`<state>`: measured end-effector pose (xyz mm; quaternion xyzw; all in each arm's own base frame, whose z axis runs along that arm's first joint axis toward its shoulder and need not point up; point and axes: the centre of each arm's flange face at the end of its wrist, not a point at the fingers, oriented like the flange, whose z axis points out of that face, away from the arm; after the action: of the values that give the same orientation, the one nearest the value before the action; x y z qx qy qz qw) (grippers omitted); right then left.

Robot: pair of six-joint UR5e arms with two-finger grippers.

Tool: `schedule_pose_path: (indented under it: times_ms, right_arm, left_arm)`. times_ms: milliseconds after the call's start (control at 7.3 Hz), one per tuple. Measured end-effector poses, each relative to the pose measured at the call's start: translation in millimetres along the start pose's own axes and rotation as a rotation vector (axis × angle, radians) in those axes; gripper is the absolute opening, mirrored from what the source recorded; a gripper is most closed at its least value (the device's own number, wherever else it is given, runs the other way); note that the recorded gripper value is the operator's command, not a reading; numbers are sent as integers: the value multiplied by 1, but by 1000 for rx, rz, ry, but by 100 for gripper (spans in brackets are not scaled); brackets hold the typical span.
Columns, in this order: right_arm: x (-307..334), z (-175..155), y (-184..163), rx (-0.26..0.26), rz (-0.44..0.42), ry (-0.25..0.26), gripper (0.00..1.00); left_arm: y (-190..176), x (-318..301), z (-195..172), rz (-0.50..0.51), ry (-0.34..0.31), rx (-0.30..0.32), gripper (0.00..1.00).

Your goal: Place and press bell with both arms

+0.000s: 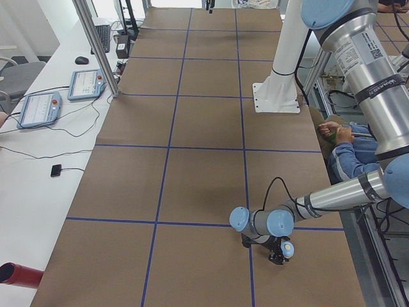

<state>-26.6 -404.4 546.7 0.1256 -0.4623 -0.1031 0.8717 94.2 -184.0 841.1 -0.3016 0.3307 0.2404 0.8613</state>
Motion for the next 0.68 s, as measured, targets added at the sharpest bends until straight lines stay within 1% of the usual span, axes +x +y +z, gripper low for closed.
schedule_pose_path:
  times_ms: [137, 274, 548, 685]
  right_arm:
    - [0, 0, 0, -1, 1, 0, 100]
    - [1, 0, 1, -1, 2, 0, 100]
    - [1, 0, 2, -3, 4, 0, 100]
    - [1, 0, 3, -3, 4, -1, 100]
  left_arm:
    - [0, 0, 1, 1, -1, -2, 23]
    - [0, -1, 1, 2, -2, -2, 11]
    - [-1, 1, 1, 10, 1, 6, 7]
    - [-3, 7, -3, 20, 13, 21, 6]
